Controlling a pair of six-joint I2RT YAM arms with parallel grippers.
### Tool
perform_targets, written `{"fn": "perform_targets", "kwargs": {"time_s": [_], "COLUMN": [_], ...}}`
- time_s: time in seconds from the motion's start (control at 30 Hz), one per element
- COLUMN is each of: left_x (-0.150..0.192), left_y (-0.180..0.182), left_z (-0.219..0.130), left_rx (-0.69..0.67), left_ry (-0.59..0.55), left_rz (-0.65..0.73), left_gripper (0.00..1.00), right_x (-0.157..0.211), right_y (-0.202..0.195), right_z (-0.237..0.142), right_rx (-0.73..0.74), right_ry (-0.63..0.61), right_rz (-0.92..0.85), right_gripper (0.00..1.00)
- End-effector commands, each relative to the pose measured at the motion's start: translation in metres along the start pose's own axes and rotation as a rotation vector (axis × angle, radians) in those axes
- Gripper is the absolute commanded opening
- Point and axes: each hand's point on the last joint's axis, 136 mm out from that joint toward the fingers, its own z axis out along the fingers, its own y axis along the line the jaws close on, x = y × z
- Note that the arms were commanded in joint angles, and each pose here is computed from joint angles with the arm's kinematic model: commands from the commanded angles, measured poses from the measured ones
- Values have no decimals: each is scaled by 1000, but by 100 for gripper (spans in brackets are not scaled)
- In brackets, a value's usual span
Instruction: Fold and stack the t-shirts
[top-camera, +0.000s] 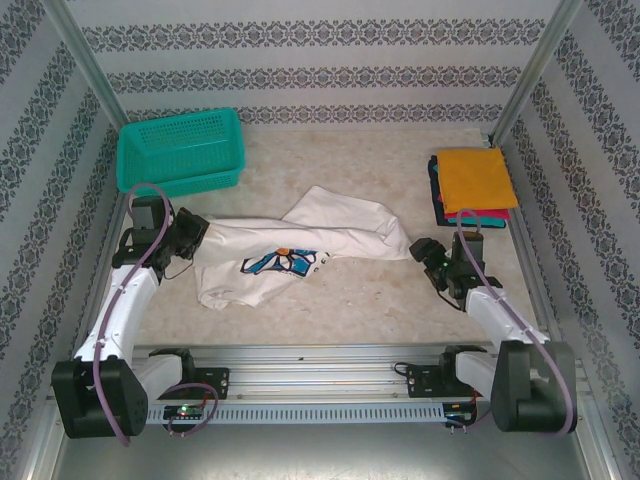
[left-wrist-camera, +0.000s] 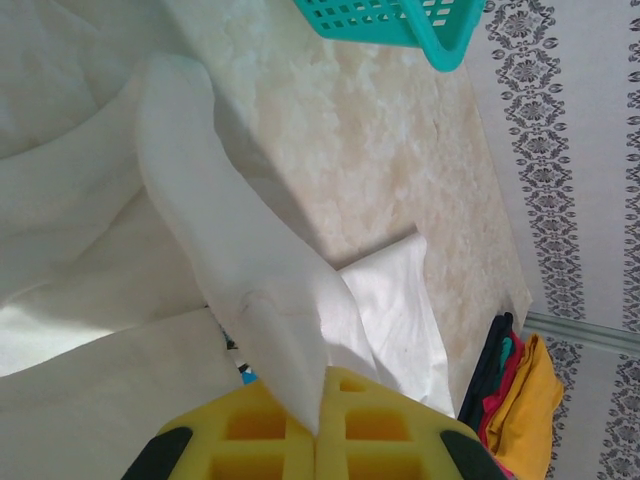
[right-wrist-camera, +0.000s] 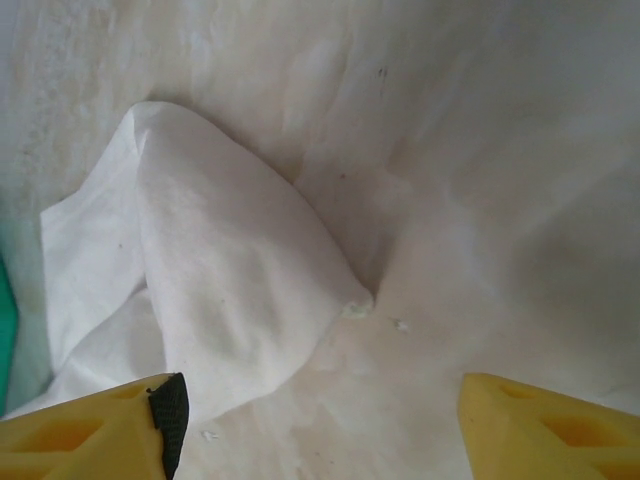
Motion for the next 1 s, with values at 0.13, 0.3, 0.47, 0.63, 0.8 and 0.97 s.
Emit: {"fn": "perform_targets", "kwargs": {"time_s": [0.13,0.3,0.47,0.63,0.8,0.97], "left_x": [0,-1,-2,-4,-4,-5], "left_y": [5,6,6,7,8,7], "left_z": [-6,-6,-8,-9,-9,-9], "left_rx": [-1,6,7,6,6,10], "left_ry": [3,1,-5,-7,-8,-7], "left_rz": [5,-3,-2,-4,-8,-12], "left_gripper": [0,0,0,0,0,0], "right_x": [-3,-11,-23,-39,-46,-49], "right_y": [53,57,50,47,42,35], "right_z": [22,34,46,55,58,66], "right_rx": [-270,-292,-283,-288,-259,-234], "right_ry": [118,120,107,75,50,39], "right_rz": [219,274,329,334,302,287], "right_gripper": [73,74,74,65,46,31]}}
